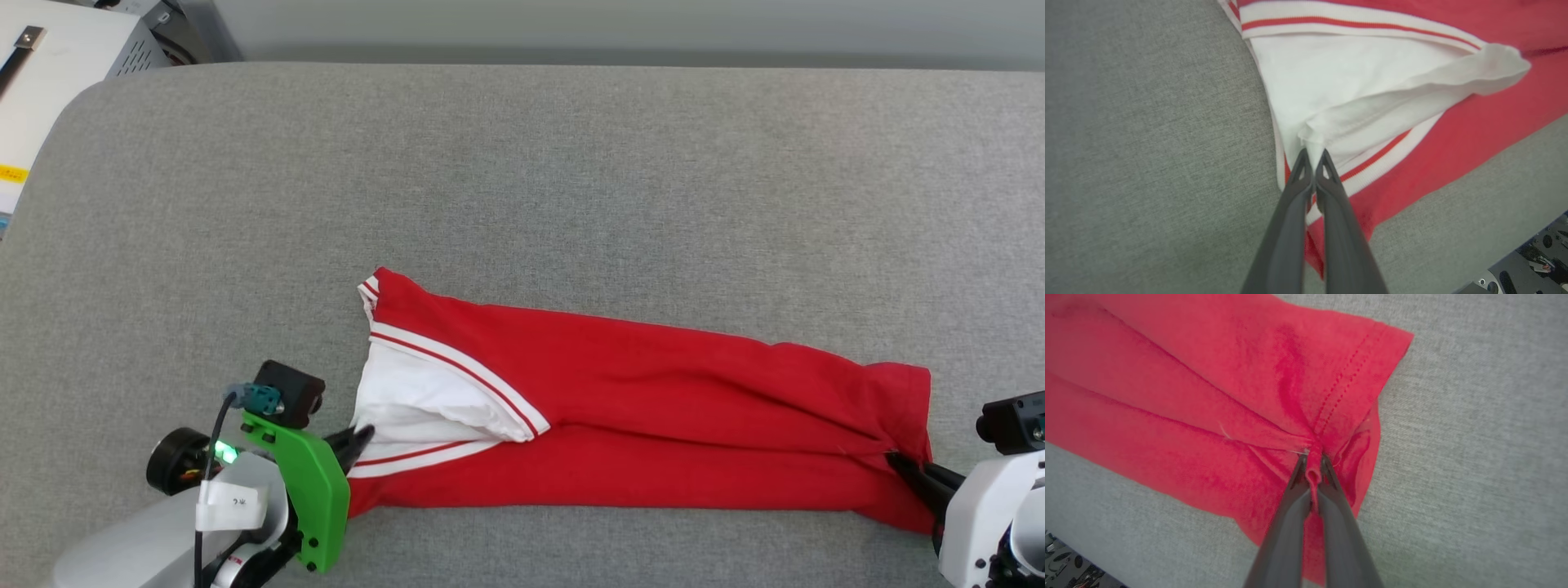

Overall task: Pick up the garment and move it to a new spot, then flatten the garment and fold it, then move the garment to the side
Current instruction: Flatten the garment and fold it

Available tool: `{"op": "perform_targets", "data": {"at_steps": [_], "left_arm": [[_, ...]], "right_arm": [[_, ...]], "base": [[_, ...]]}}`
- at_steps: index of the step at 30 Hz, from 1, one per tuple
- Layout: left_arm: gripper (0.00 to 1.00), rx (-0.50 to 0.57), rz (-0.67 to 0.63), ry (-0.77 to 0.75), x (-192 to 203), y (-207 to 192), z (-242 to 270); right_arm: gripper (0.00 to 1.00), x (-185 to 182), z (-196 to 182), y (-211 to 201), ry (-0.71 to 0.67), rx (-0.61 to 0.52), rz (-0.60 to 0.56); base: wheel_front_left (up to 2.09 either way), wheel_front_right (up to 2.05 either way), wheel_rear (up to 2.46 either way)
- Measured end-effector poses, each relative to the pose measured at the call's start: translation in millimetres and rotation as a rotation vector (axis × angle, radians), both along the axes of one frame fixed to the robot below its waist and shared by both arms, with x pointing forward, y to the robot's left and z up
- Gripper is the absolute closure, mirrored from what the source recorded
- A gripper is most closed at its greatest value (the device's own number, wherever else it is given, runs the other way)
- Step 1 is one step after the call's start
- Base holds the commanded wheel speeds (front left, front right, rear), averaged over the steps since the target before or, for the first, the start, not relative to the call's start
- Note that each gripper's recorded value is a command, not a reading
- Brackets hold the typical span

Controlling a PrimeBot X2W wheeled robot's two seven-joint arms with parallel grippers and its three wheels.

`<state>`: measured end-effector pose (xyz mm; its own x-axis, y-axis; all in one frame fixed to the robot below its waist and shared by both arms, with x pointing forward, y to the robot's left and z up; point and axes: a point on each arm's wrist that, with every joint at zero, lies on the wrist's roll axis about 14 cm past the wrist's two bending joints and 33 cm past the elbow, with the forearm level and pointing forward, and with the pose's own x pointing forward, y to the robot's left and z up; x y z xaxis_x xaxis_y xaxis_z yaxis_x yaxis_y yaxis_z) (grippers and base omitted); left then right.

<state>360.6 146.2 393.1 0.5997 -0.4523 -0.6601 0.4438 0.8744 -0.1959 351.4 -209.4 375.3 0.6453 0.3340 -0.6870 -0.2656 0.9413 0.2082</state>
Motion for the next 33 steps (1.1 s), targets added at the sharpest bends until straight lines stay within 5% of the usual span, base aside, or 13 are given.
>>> {"op": "perform_targets", "data": {"at_steps": [1,11,16,24,33], "left_arm": [[0.0,0.003,0.01,-0.022,3,1,2],[0.0,0.02,0.209,-0.425,43,25,63],[0.0,0.06,0.305,-0.563,51,37,88],[0.0,0.094,0.439,-0.793,55,49,130],[0.0,0.1,0.532,-0.837,43,55,124]], "right_arm": [[0.0,1,2,1,-0.007,0.005,-0.005],[0.0,32,79,-7,-0.188,0.098,-0.051],[0.0,41,101,-24,-0.173,0.143,-0.1],[0.0,30,69,-46,0.039,0.129,-0.155],[0.0,19,20,-17,0.204,0.169,-0.139]], "base": [[0.0,0.0,0.0],[0.0,0.0,0.0],[0.0,0.0,0.0],[0.0,0.0,0.0],[0.0,0.0,0.0]]}}
